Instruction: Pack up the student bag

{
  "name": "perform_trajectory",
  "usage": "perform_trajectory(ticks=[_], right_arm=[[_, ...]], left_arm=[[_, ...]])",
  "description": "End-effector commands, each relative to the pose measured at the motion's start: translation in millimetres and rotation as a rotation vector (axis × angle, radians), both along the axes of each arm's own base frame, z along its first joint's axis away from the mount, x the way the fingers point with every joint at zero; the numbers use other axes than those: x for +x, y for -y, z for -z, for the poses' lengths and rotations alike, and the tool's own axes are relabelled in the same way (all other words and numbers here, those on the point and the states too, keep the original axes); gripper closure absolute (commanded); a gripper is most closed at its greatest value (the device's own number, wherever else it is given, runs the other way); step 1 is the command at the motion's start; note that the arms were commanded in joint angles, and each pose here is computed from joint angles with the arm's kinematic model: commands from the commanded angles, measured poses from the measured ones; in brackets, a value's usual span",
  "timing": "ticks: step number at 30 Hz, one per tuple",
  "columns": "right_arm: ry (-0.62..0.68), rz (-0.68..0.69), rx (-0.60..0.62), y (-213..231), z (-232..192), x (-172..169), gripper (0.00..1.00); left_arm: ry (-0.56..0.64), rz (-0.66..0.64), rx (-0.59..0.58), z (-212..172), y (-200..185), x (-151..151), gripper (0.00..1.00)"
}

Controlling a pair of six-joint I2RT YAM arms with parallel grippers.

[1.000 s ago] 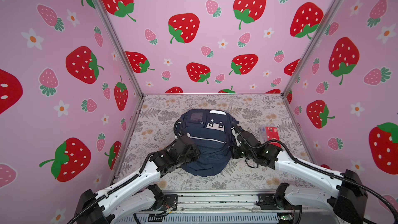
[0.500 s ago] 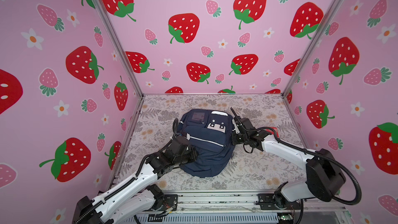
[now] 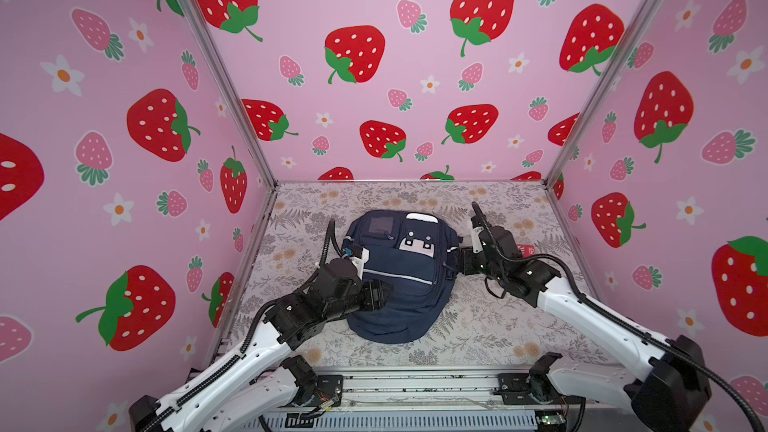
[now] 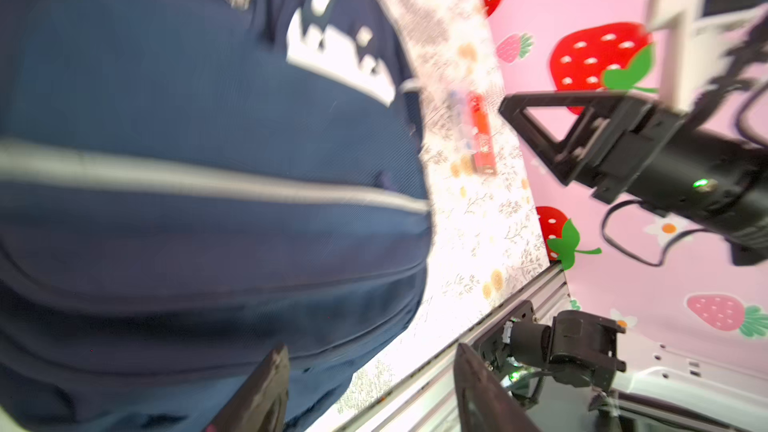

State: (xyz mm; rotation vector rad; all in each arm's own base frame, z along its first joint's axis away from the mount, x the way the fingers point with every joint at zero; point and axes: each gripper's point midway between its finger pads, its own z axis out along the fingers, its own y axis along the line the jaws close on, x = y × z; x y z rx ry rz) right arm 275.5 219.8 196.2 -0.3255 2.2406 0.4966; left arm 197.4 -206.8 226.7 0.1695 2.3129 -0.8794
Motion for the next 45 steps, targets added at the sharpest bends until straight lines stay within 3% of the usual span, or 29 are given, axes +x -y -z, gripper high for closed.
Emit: perform_trajectory(ticks=[1, 5, 9, 11, 15, 21, 25, 27, 31, 34, 45], right_arm=[[-0.048, -0.054, 0.065, -5, 7, -20, 0.39], [-0.023, -0.081, 0.153, -12, 0, -24, 0.37], [-0.008, -0.047, 0.162, -11, 1, -17, 0.32], [-0.007, -0.061, 0.176, -16, 4, -16, 0.3], [-0.03, -0.121, 0.221, -29, 11, -15, 0.3], [-0.18, -0.345, 0.313, -60, 28, -27, 0.34], [-0.212, -0.398, 0.361, -67, 37, -31, 0.32], [-0.215, -0.411, 0.377, -68, 38, -31, 0.3], [-0.238, -0.416, 0.405, -68, 46, -23, 0.29], [-0.241, -0.42, 0.425, -67, 50, -16, 0.27], [-0.289, -0.484, 0.488, -82, 68, -8, 0.26]], left_arm=[[0.131, 0.19, 0.193, -2, -3, -9, 0.35], [0.23, 0.394, 0.374, 8, 5, -14, 0.35], [0.212, 0.539, 0.531, 32, 7, -14, 0.33], [0.204, 0.585, 0.575, 42, 11, -12, 0.23], [0.184, 0.629, 0.724, 66, 14, 2, 0.19], [0.191, 0.62, 0.79, 80, 23, 19, 0.21], [0.247, 0.548, 0.809, 78, 23, 36, 0.3], [0.252, 0.537, 0.81, 78, 24, 39, 0.46], [0.252, 0.496, 0.813, 76, 25, 46, 0.86], [0.253, 0.494, 0.797, 75, 26, 47, 1.0], [0.247, 0.475, 0.738, 74, 24, 44, 1.0]])
